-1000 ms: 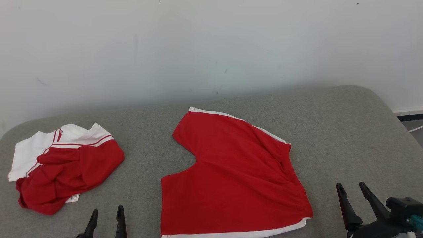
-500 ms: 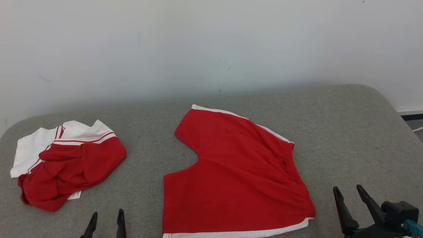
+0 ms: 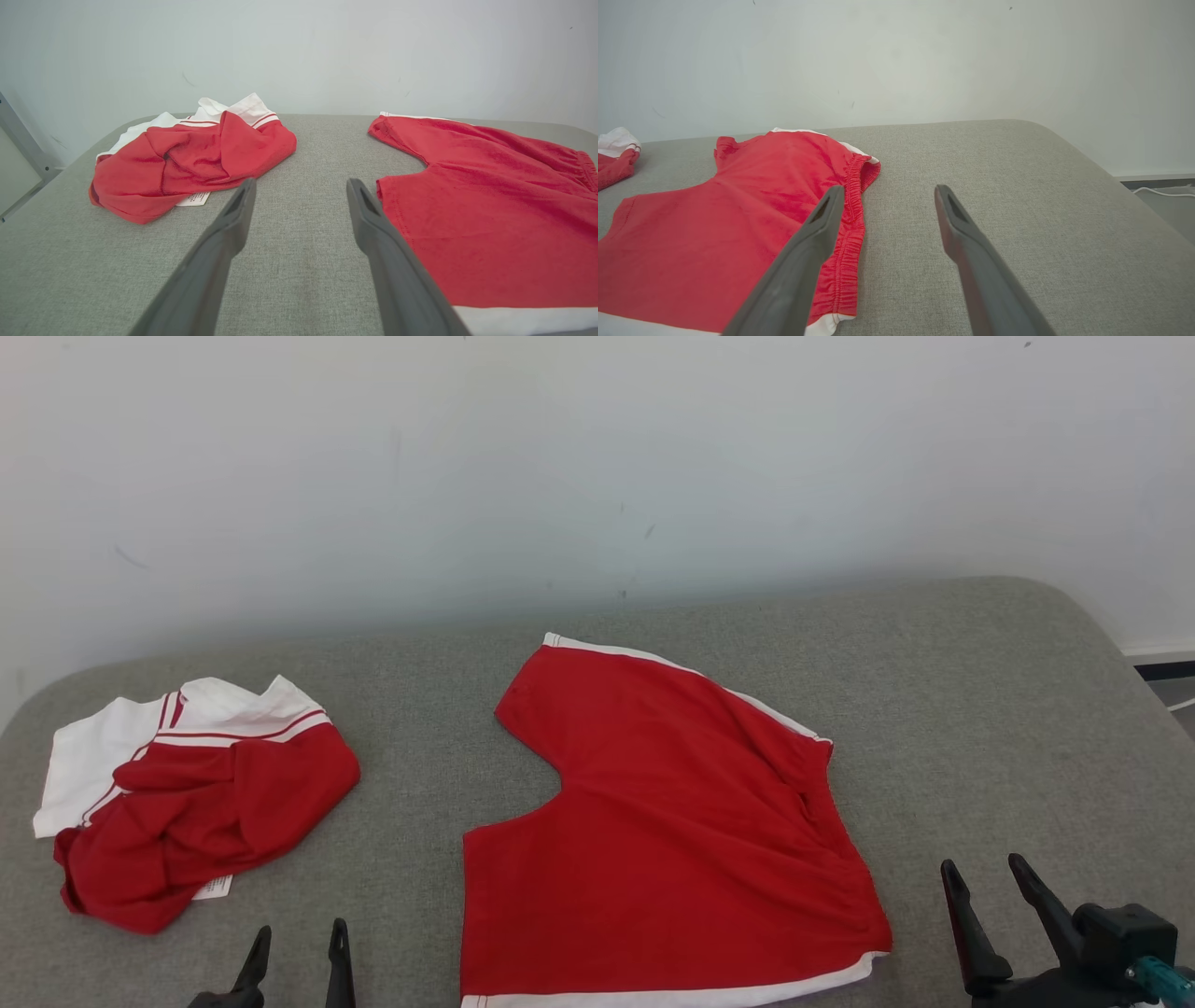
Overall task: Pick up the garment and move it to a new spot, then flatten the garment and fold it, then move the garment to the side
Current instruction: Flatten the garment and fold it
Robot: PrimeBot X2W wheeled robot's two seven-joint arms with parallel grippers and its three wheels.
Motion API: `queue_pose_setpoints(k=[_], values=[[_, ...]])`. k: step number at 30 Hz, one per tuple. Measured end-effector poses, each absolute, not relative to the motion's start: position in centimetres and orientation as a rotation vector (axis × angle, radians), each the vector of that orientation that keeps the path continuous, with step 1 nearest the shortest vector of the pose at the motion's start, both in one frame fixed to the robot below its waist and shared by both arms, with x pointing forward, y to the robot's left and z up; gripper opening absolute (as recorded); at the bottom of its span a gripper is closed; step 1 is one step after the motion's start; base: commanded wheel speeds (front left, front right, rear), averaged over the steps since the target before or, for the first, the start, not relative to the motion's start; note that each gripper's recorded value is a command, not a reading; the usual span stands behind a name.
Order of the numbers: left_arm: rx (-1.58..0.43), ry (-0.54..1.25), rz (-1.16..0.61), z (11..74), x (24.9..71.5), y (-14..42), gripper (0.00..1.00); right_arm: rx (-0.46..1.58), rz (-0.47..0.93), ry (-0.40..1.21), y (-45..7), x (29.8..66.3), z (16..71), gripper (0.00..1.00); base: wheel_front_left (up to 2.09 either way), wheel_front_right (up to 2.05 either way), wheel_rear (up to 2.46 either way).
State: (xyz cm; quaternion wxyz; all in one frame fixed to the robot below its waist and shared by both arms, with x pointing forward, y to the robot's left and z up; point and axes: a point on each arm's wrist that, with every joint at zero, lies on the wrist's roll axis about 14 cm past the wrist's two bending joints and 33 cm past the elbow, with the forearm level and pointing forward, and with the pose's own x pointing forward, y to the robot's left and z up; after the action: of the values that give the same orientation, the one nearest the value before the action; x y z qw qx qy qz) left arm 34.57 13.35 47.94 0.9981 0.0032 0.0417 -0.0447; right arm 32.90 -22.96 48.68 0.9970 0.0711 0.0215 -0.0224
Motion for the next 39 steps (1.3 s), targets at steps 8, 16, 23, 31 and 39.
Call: queue_pose_setpoints(k=[8, 16, 23, 31, 39], values=[[0.020, 0.100, -0.089, 47.8, 34.1, 13.3, 1.00, 0.134, -0.047, 0.057, -22.8, 32.6, 48.3, 1.00, 0.00, 0.00, 0.00], [0.020, 0.097, -0.091, 48.3, 34.2, 13.0, 1.00, 0.128, -0.052, 0.058, -22.9, 32.6, 48.5, 1.00, 0.00, 0.00, 0.00], [0.015, 0.090, -0.091, 48.7, 34.2, 12.9, 1.00, 0.131, -0.050, 0.053, -22.7, 32.7, 48.7, 1.00, 0.00, 0.00, 0.00], [0.016, 0.108, -0.087, 48.4, 33.8, 13.0, 1.00, 0.130, -0.050, 0.073, -22.7, 32.4, 48.3, 1.00, 0.00, 0.00, 0.00], [0.014, 0.104, -0.084, 48.8, 33.9, 13.0, 1.00, 0.133, -0.053, 0.072, -22.7, 32.5, 48.4, 1.00, 0.00, 0.00, 0.00]])
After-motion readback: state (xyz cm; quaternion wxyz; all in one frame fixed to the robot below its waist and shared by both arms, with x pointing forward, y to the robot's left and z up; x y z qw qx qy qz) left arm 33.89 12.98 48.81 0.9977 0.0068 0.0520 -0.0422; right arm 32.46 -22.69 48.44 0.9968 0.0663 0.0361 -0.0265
